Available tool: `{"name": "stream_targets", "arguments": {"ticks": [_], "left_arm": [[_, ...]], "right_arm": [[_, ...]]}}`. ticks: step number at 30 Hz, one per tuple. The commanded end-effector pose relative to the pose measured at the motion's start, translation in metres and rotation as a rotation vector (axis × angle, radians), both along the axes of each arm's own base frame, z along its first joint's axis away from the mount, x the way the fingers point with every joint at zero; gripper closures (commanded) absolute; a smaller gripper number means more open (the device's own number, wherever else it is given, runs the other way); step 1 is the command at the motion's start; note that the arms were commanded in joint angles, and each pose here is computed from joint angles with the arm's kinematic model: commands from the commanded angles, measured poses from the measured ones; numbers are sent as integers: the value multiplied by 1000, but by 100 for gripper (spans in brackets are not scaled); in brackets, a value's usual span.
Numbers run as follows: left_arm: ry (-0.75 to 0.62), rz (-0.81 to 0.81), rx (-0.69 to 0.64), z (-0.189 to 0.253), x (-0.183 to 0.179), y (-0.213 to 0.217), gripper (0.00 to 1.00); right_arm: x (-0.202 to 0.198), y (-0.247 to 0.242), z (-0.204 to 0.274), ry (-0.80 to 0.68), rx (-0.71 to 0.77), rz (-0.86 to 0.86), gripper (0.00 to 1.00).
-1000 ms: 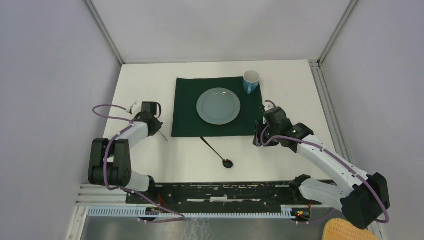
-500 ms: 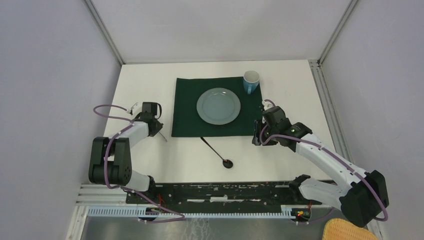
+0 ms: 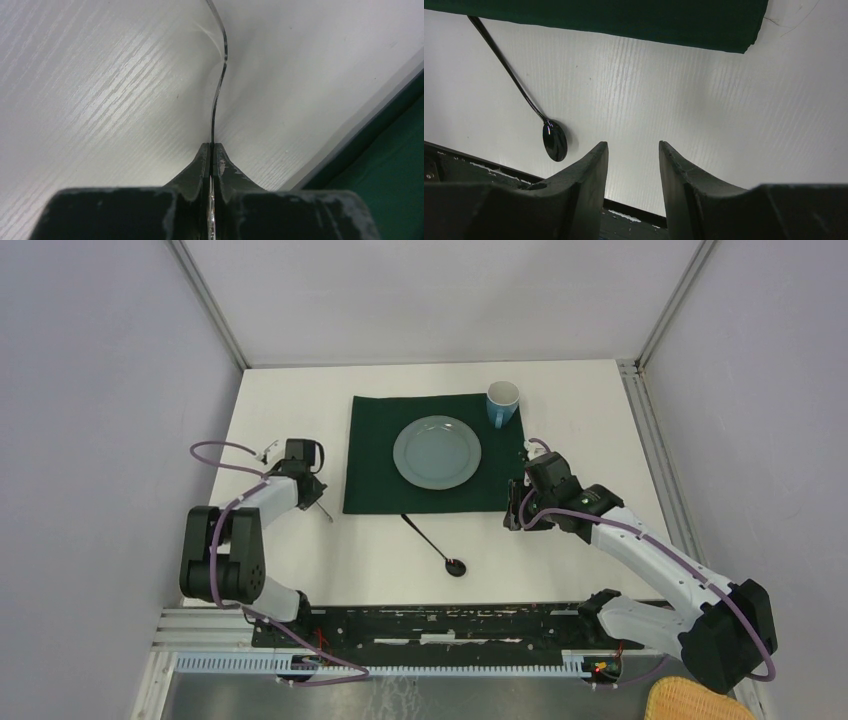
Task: Set the dinner table for one person
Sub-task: Adjust the fork at the center of the board.
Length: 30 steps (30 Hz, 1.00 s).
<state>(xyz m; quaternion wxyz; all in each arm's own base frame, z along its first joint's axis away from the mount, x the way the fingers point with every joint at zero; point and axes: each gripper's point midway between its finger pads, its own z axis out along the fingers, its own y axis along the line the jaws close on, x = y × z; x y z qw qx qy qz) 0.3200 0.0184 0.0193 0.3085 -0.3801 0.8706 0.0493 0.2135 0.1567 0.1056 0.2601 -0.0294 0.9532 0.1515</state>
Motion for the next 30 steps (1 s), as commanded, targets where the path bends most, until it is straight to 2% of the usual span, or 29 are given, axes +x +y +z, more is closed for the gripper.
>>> {"name": "stream_targets", "arguments": {"ticks": [1, 13, 24, 30], "left_arm": [[6, -18, 68, 17, 16, 11, 98], [218, -54, 256, 34, 16, 38, 98], [313, -89, 282, 16, 11, 38, 98], [311, -100, 286, 17, 13, 35, 86]], "right_arm": [[7, 3, 1, -22, 21, -17, 52], [8, 12, -5, -8, 64, -17, 52], [9, 13, -4, -12, 67, -16, 52], [9, 13, -5, -13, 67, -16, 52]]}}
